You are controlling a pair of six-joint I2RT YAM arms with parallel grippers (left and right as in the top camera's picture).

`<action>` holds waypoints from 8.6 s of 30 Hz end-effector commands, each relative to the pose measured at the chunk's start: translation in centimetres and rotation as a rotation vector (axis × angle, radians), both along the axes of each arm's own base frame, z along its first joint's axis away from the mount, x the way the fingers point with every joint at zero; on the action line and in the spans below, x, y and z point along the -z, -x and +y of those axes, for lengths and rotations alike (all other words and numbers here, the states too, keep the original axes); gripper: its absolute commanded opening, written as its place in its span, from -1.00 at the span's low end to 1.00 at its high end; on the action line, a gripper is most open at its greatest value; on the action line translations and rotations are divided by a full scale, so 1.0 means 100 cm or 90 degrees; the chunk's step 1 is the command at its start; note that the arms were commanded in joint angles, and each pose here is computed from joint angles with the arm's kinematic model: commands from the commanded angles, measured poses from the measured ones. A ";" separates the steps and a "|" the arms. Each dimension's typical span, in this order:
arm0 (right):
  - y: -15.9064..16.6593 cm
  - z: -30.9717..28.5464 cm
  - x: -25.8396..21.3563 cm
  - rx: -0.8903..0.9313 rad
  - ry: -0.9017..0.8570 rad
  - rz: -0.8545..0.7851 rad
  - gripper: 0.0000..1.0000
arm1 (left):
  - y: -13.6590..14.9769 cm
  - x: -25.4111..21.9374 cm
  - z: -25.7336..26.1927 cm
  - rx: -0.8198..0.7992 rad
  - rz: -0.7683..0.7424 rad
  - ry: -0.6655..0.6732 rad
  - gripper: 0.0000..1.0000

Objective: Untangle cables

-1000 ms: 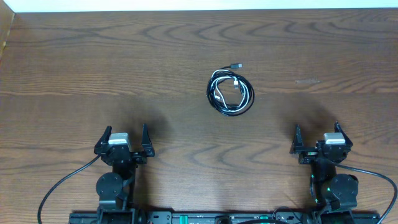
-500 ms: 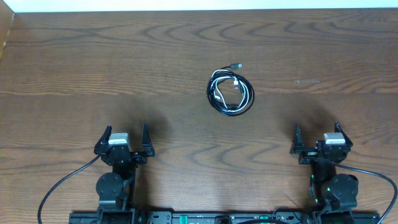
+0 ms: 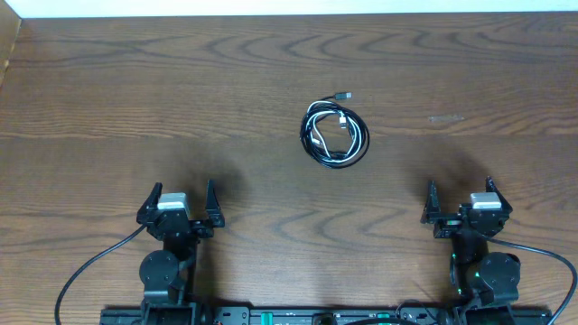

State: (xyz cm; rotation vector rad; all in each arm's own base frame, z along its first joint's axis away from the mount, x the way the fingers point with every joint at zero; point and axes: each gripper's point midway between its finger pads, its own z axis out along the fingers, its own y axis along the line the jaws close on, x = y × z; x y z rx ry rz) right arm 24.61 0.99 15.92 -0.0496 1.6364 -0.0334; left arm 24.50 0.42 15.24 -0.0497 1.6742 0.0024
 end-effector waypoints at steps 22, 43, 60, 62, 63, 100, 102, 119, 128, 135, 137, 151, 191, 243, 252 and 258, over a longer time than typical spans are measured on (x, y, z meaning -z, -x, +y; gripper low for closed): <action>0.000 0.000 0.001 -0.002 0.008 0.000 0.99 | 0.001 0.017 0.005 -0.015 0.035 -0.011 0.97; 0.000 0.000 0.001 -0.002 0.008 0.000 0.99 | 0.001 0.017 0.005 -0.015 0.035 -0.011 0.96; 0.000 0.000 0.001 -0.002 0.008 0.000 0.99 | 0.001 0.017 0.005 -0.015 0.035 -0.011 0.96; 0.000 0.000 0.001 -0.002 0.008 0.000 0.99 | 0.001 0.017 0.005 -0.015 0.035 -0.011 0.96; 0.000 0.000 0.001 -0.002 0.008 0.000 0.99 | 0.001 0.017 0.005 -0.015 0.035 -0.011 0.96; 0.000 0.000 0.001 -0.002 0.008 0.000 0.98 | 0.001 0.017 0.005 -0.015 0.035 -0.011 0.96; 0.000 0.000 0.001 -0.002 0.008 0.000 0.98 | 0.001 0.017 0.005 -0.015 0.035 -0.011 0.96; 0.000 0.000 0.001 -0.002 0.008 0.000 0.99 | 0.001 0.017 0.005 -0.015 0.035 -0.011 0.96; 0.000 0.000 0.001 -0.002 0.008 0.000 0.99 | 0.001 0.017 0.005 -0.016 0.035 -0.011 0.96; 0.000 0.000 0.001 -0.002 0.008 0.000 0.99 | 0.001 0.015 0.004 -0.013 0.031 -0.010 0.97; 0.000 0.000 0.001 -0.002 0.008 0.000 0.99 | 0.001 0.015 0.004 -0.014 0.032 -0.006 0.96; 0.000 0.000 0.001 -0.002 0.008 0.000 0.99 | 0.029 -0.022 -0.009 0.030 0.091 0.041 0.96; 0.000 0.000 0.001 -0.002 0.008 0.000 0.99 | 0.035 -0.225 -0.018 0.061 0.219 0.034 0.96; 0.045 0.043 -0.250 -0.176 -0.014 0.295 0.99 | 0.044 -0.214 -0.035 0.136 0.251 0.016 0.97; -0.005 0.049 -0.234 -0.205 0.069 0.334 0.98 | 0.040 -0.206 -0.035 0.132 0.278 0.029 0.96; -0.009 0.052 -0.222 -0.216 0.060 0.369 0.98 | 0.028 -0.195 -0.037 0.132 0.313 0.041 0.96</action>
